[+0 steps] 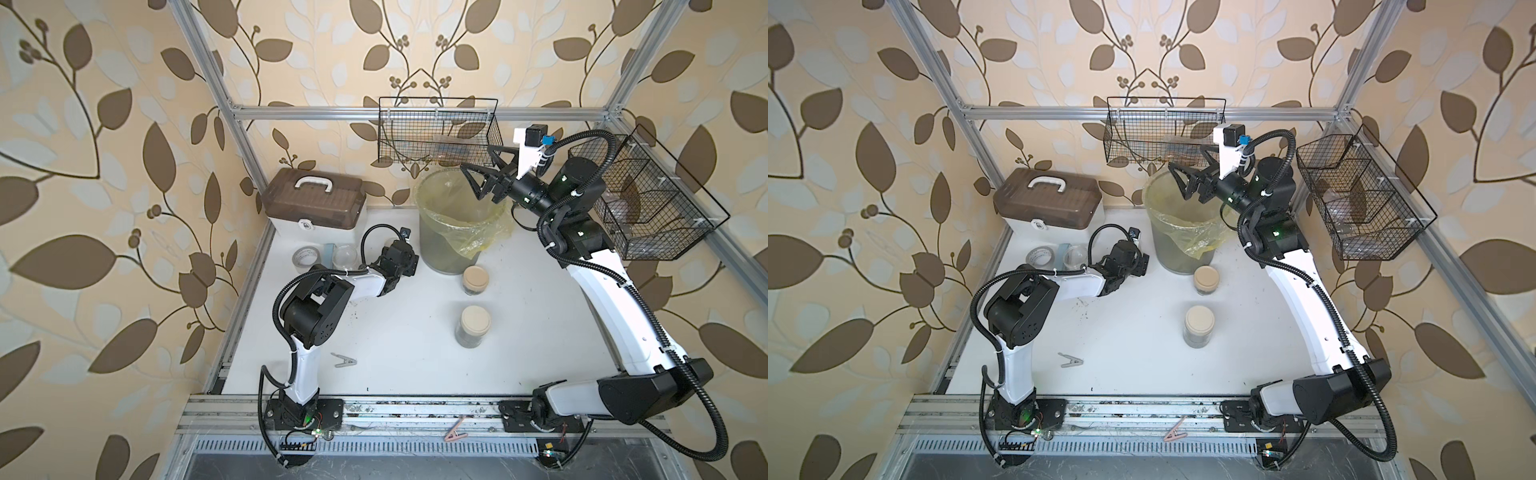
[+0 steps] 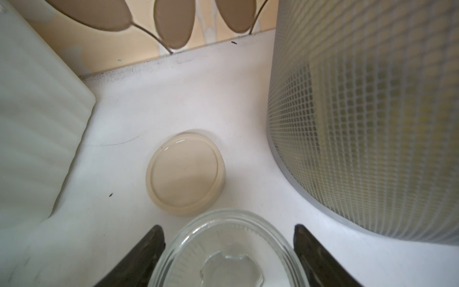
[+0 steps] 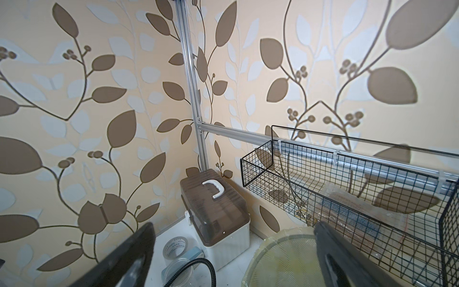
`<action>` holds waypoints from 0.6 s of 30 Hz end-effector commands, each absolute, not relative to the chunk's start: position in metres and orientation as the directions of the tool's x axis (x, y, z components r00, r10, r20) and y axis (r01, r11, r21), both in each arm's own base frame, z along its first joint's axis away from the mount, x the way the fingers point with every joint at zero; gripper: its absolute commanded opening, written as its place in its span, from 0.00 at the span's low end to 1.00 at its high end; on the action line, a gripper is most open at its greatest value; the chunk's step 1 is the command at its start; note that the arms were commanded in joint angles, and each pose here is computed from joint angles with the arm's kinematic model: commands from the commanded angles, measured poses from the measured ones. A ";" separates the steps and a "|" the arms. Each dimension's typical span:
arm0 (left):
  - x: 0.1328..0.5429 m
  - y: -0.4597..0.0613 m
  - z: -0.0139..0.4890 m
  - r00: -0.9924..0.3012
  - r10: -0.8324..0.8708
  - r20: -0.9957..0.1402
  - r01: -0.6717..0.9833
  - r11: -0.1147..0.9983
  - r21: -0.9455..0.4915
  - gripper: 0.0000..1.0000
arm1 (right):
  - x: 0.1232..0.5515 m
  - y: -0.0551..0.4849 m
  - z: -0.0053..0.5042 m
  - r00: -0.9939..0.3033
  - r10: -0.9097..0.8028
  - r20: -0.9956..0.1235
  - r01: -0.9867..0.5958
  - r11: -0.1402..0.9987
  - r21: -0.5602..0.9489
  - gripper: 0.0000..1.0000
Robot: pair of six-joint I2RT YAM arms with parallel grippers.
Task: Empty moldy tea leaves from jars
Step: Place the jar at the center of the board.
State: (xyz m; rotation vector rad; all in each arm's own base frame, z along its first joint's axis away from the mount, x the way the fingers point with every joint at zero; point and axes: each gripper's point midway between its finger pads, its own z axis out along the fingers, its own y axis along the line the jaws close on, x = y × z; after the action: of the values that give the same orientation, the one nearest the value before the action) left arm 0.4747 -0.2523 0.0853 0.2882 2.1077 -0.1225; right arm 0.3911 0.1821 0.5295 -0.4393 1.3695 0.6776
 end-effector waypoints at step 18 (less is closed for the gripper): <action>0.462 -0.244 0.136 -0.490 0.075 -0.869 0.224 0.974 -0.042 0.99 | 0.375 0.180 0.526 0.045 0.197 -0.979 -0.679 0.725 0.114 1.00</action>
State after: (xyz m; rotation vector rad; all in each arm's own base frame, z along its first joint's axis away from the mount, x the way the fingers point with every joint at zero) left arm 0.4607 -0.2433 0.0726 0.2947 2.1816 -0.0988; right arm 0.3868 0.1825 0.5243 -0.4413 1.3793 0.6892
